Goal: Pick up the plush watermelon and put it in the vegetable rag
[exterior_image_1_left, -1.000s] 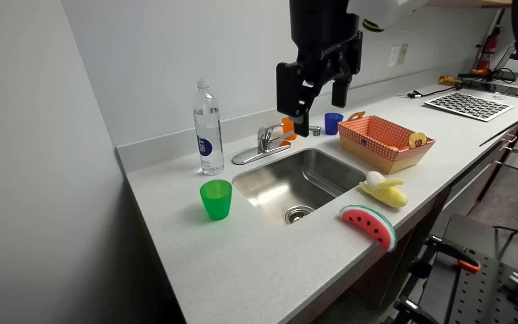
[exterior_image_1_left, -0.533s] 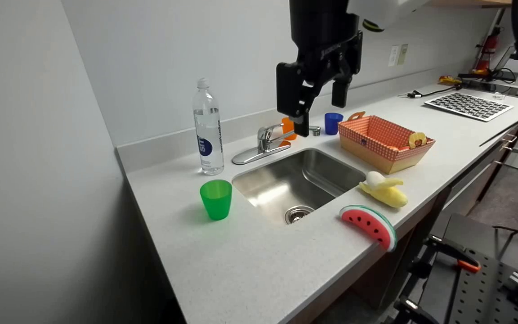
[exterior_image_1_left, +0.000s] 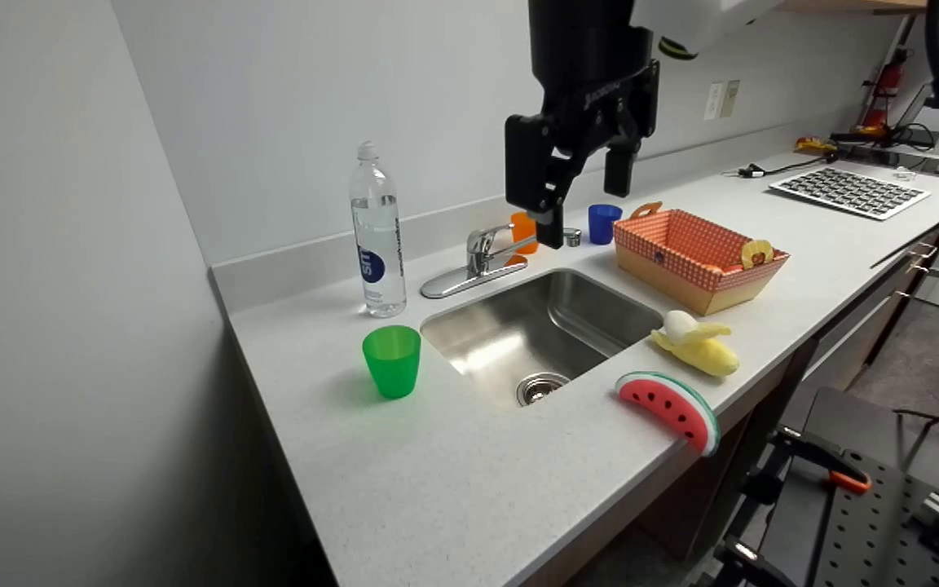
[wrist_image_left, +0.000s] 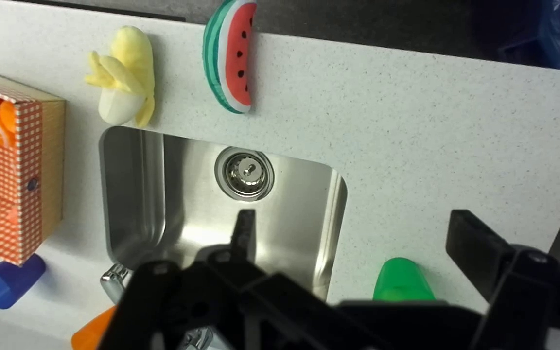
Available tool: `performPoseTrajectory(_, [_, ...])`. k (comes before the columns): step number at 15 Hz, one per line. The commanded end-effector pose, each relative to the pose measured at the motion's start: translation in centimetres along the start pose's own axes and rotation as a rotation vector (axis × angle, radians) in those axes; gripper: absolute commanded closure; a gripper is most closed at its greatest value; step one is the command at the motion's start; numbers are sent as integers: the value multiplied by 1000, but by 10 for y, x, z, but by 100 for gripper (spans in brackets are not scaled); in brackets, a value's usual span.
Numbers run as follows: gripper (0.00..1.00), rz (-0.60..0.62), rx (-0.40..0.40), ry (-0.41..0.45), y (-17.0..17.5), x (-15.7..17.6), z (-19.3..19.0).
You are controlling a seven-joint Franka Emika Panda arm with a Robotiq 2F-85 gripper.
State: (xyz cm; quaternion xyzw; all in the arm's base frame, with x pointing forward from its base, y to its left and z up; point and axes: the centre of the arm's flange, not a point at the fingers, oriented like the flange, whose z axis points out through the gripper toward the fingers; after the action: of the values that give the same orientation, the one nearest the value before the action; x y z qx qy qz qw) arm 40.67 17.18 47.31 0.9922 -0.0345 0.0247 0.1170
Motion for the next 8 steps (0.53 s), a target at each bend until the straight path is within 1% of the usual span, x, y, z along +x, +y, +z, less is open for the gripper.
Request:
performPoseTrajectory(1, [0, 16, -6, -9, 4, -4, 9])
performPoseTrajectory(5, [0, 28, -8, -28, 9, -12, 34])
performPoseTrajectory(8, [0, 47, 2, -21, 13, -16, 57])
